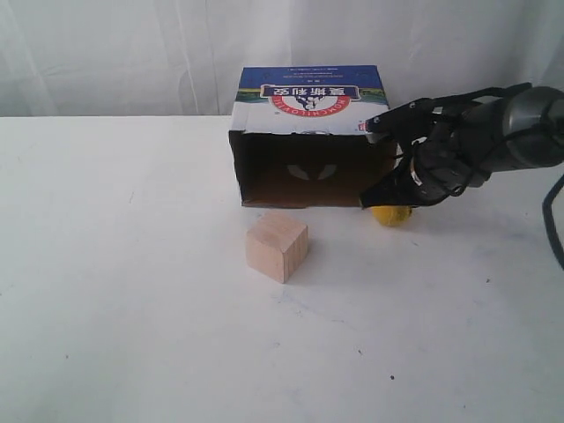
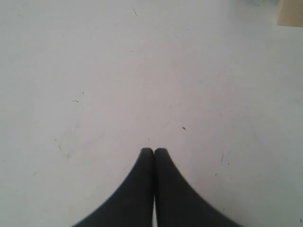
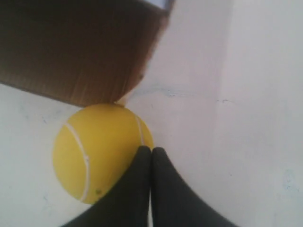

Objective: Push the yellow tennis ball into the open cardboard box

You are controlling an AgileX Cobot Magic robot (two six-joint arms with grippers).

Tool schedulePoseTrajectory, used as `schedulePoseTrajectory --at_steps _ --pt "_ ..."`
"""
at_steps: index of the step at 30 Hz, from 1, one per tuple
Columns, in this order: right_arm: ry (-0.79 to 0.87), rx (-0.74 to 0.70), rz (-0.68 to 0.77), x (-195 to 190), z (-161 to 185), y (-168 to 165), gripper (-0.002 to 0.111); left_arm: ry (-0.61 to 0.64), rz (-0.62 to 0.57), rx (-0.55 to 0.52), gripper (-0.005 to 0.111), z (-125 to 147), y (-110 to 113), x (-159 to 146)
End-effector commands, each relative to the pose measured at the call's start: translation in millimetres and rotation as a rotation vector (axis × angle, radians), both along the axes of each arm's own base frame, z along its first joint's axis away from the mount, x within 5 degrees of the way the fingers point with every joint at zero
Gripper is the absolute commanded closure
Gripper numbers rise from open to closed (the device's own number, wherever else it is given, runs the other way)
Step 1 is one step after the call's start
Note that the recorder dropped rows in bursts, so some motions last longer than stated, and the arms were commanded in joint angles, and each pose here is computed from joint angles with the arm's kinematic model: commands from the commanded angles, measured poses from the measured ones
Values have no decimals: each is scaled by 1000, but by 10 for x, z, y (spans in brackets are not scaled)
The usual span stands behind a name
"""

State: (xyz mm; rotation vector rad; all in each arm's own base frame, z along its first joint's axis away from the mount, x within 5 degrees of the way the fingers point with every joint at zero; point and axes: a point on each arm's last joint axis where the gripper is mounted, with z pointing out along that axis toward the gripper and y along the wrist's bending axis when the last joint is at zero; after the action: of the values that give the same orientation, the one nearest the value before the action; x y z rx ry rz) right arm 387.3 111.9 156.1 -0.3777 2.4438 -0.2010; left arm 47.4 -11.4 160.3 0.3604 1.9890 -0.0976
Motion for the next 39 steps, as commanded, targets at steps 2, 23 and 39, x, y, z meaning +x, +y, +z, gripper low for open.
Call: schedulePoseTrajectory --at_steps 2,23,39 --pt "24 37 39 -75 -87 211 108 15 -5 9 107 -26 2 -9" --pt "-108 48 74 -86 437 234 108 15 -5 9 107 -26 2 -9" --pt "109 26 100 -531 210 336 108 15 -5 9 107 -26 2 -9"
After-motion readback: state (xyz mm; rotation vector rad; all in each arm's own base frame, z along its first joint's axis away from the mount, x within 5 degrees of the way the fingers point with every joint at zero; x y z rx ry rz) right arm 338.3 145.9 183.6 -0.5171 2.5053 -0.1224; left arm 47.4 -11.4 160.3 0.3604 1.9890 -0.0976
